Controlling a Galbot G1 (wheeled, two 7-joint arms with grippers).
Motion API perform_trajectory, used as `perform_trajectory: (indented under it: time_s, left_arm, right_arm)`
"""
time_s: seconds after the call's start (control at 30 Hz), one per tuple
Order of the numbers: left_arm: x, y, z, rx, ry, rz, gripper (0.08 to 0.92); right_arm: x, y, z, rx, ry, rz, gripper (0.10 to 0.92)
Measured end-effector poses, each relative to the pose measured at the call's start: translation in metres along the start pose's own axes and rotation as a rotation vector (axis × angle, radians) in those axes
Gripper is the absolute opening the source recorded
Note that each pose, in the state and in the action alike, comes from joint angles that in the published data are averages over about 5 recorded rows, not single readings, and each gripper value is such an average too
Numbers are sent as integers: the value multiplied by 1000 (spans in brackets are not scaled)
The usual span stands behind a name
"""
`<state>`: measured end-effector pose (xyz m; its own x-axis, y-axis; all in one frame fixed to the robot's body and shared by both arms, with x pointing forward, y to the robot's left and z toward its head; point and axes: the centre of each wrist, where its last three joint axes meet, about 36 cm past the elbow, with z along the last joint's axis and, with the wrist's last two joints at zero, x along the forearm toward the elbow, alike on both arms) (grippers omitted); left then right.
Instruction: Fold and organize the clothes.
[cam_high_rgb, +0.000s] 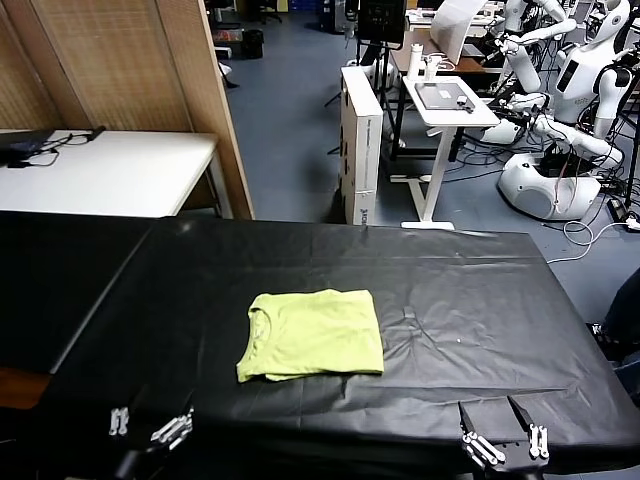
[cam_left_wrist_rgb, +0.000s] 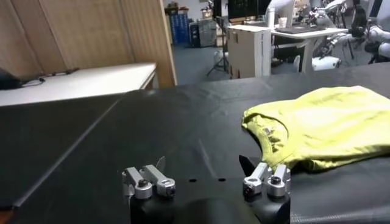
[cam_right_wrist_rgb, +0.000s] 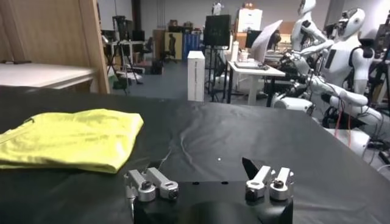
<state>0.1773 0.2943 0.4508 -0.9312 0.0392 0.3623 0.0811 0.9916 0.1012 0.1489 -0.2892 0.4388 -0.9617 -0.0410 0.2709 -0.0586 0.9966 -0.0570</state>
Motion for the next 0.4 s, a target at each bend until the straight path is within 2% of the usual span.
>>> perform_trajectory:
  time_s: [0.4]
  left_arm:
    - [1,0,1,0,8,2,907]
  right_arm:
    - [1,2,2,-2,9,-6,907]
